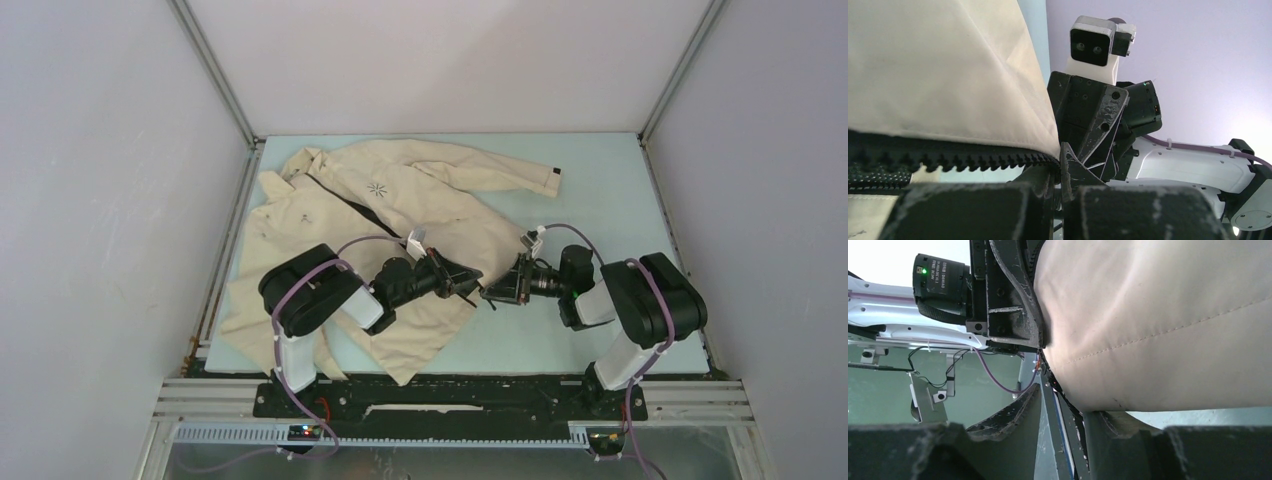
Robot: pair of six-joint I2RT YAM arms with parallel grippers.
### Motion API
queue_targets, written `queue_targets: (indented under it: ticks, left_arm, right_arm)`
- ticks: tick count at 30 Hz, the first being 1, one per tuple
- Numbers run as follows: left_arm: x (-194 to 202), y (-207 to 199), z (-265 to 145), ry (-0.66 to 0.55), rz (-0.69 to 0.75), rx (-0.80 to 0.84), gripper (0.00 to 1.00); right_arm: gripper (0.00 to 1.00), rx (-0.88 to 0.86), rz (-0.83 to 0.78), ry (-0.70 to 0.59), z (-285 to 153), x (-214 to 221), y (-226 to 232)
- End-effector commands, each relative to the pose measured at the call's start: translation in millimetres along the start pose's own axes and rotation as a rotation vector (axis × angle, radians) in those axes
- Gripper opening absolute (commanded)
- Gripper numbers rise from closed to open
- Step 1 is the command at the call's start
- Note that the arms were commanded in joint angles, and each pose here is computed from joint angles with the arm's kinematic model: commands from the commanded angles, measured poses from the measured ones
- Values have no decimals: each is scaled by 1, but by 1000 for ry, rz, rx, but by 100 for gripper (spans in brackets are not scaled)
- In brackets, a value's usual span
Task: Zip up the jacket
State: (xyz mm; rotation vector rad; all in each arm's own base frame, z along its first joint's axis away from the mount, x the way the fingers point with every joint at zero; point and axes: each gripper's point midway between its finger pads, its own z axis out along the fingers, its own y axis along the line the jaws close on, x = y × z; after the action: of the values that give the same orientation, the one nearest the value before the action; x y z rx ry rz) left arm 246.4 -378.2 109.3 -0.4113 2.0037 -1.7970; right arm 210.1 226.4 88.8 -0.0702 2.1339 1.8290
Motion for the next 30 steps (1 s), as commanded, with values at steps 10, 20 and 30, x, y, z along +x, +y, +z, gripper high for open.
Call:
queue_targets:
  ticks: [10,20,30]
  left_arm:
    - [1,-36,-1,25,10,95,0]
    - [2,-30,-4,28,6,77,0]
    - [5,-29,-6,44,-5,76,0]
  right_arm:
    - [16,5,-72,0,3,-5,2]
    - [10,-8,-102,-13,-5,-8,6]
    - [25,-3,-128,-23,-9,-11,6]
